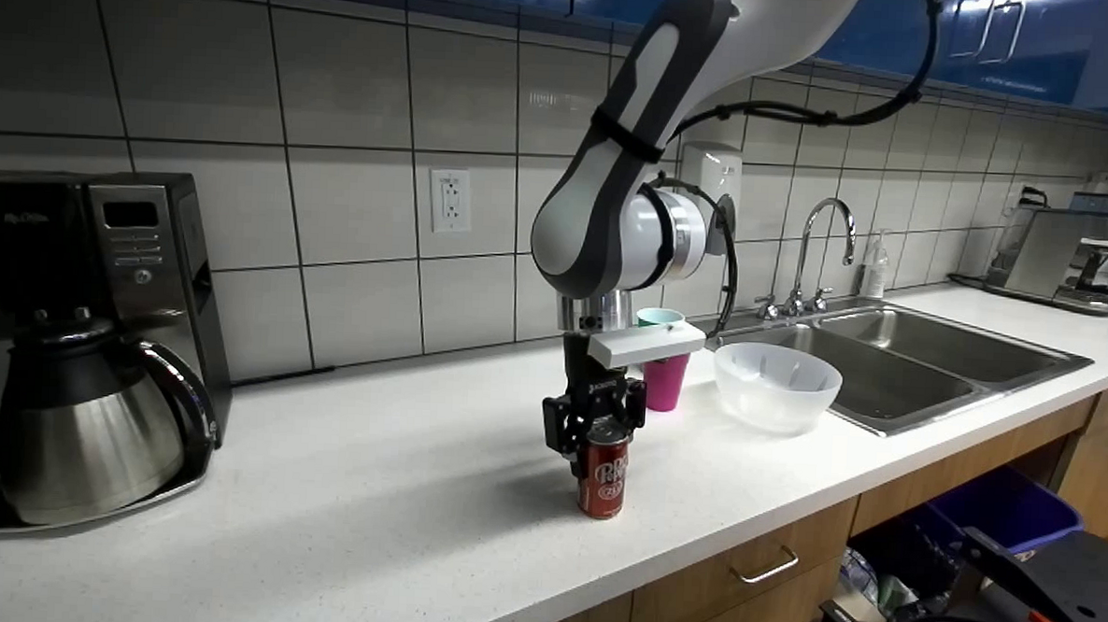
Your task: Put the red can inside the plastic bowl
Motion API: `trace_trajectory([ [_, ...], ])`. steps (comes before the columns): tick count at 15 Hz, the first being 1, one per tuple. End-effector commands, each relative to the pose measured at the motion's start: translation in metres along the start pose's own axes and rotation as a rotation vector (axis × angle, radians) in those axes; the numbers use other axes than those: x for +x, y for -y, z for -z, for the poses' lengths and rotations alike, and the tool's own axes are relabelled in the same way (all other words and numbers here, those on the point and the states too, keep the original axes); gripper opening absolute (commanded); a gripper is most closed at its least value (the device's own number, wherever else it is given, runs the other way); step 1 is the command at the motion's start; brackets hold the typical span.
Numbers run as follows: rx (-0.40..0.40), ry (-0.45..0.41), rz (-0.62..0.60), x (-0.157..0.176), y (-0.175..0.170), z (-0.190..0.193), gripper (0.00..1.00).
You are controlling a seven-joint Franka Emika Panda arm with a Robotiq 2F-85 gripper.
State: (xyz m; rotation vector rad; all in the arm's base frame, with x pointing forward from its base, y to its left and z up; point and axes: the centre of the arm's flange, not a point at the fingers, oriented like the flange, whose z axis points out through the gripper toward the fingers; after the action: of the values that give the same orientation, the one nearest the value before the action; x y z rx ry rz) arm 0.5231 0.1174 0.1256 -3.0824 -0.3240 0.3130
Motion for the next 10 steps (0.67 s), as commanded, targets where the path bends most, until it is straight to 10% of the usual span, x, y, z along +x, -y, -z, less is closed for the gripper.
trace_trajectory([
  [1,0.008,0.003,0.010,0.005,-0.003,0.004,0.41],
  [10,-0.036,-0.016,0.016,0.000,0.018,0.048,0.41],
])
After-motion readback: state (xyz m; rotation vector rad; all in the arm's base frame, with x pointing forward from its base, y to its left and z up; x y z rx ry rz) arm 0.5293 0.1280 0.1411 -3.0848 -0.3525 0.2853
